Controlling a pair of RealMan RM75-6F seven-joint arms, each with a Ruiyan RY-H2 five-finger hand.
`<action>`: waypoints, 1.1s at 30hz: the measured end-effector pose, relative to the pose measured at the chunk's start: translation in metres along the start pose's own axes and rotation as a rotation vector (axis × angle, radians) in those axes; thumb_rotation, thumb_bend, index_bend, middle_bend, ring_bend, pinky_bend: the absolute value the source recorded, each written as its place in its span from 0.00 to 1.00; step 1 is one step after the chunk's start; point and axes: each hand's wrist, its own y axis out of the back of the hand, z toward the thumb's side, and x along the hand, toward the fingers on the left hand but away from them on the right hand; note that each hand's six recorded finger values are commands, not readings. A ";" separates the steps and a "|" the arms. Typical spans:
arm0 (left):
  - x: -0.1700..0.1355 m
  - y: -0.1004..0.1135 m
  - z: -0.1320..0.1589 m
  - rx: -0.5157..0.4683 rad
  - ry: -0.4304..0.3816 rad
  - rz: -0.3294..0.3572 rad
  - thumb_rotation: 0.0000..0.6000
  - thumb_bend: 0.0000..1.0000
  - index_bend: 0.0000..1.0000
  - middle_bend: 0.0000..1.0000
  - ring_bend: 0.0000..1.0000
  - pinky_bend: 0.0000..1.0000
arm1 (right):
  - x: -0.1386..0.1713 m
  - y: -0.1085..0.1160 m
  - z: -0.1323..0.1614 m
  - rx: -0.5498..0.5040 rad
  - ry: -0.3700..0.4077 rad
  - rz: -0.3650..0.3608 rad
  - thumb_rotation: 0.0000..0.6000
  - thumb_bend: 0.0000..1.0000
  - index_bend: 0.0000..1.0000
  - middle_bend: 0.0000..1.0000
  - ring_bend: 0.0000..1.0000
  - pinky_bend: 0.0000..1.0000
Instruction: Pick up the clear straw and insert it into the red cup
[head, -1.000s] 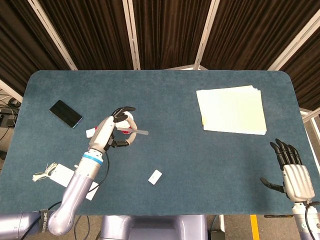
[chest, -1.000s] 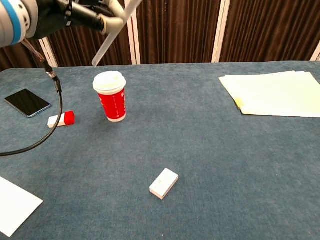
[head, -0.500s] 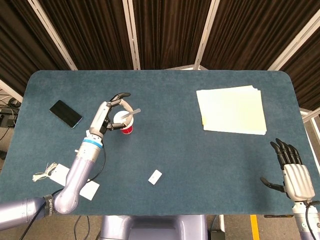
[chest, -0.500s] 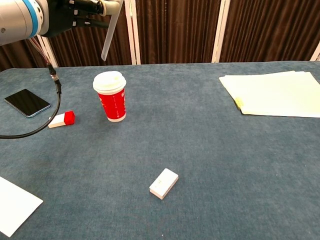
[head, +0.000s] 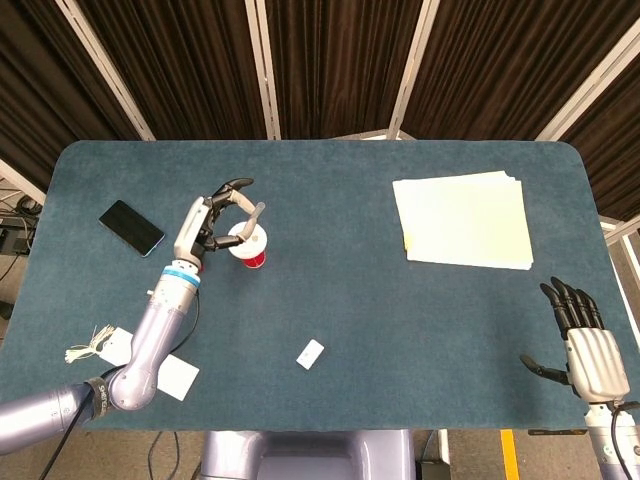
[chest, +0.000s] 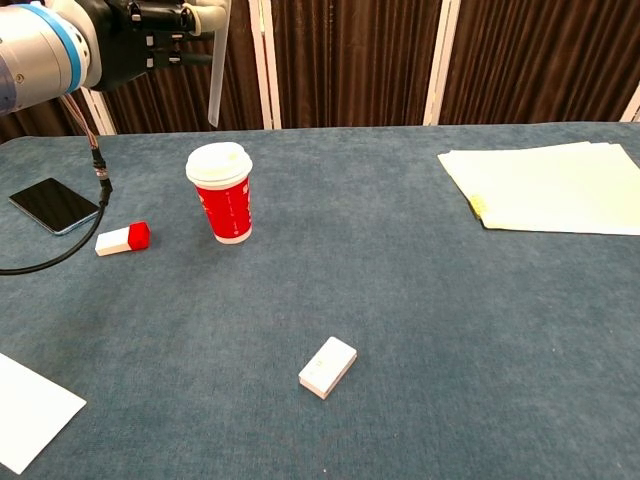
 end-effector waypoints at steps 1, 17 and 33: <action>0.001 0.001 0.000 -0.005 -0.002 0.001 1.00 0.44 0.58 0.16 0.08 0.13 | 0.000 0.000 0.000 0.000 0.000 0.000 1.00 0.13 0.00 0.00 0.00 0.00; 0.009 0.007 -0.020 -0.062 0.035 0.010 1.00 0.44 0.58 0.17 0.08 0.13 | 0.000 0.000 0.000 -0.003 -0.001 0.000 1.00 0.12 0.00 0.00 0.00 0.00; 0.017 -0.002 -0.031 -0.065 0.060 -0.005 1.00 0.44 0.58 0.17 0.08 0.13 | 0.000 0.001 -0.001 -0.011 -0.006 0.003 1.00 0.13 0.00 0.00 0.00 0.00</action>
